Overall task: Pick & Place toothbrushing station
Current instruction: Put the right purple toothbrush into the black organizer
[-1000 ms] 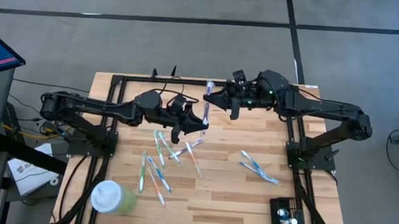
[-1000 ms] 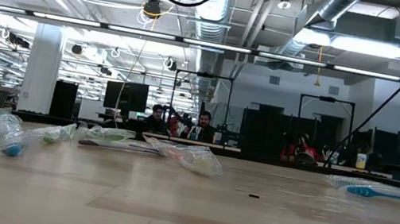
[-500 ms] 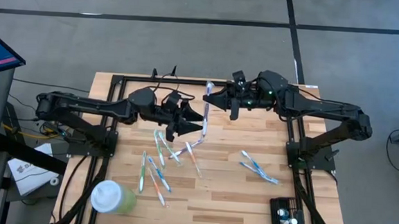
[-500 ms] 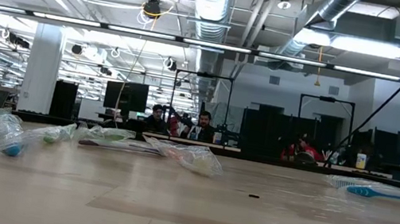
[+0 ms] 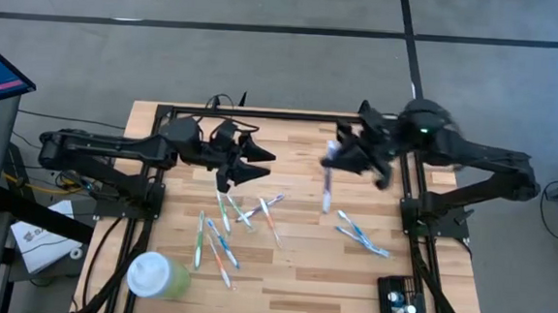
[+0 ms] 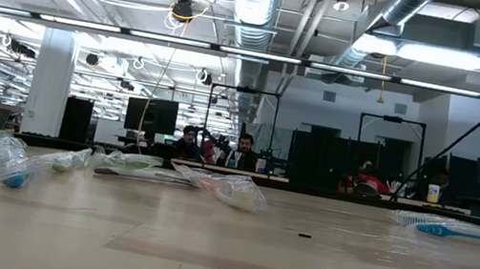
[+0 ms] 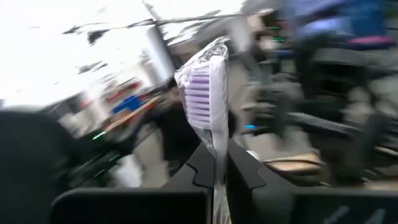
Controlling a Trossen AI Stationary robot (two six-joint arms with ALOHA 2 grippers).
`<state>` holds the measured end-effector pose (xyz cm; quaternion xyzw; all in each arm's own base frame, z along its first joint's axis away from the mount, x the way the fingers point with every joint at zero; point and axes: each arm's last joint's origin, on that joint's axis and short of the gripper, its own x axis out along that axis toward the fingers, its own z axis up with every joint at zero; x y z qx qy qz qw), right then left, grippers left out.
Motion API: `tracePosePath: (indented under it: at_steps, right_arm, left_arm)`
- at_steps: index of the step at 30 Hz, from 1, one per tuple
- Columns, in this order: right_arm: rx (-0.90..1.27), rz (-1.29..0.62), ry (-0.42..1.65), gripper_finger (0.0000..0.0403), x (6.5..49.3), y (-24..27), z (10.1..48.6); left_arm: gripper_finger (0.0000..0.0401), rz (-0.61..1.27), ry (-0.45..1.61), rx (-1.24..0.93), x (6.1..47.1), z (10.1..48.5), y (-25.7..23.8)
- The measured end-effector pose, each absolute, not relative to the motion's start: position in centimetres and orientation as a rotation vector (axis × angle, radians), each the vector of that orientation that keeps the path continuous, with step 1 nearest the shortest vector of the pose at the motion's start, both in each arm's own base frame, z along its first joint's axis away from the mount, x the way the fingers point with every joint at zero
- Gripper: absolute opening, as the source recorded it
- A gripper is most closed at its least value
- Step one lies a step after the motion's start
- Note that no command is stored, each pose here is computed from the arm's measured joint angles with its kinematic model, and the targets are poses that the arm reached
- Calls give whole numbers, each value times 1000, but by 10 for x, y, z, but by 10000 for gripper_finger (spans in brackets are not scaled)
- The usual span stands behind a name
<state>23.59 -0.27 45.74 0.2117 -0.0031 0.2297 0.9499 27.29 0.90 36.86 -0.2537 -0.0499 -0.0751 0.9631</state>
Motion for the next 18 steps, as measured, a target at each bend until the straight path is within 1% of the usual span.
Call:
tracePosePath:
  at_steps: [4,11,15,18]
  right_arm:
    - [315,656,-41,5,209,18,465]
    - [202,908,-4,5,165,41,459]
    - [154,1054,-2,5,139,50,447]
    - [133,1121,-21,5,118,54,435]
  left_arm:
    - [241,-146,-69,-551,280,361,5]
    - [207,-150,-20,-555,292,349,-2]
    - [193,-107,-26,-662,294,347,-7]
    - [184,-75,-60,-688,294,349,-12]
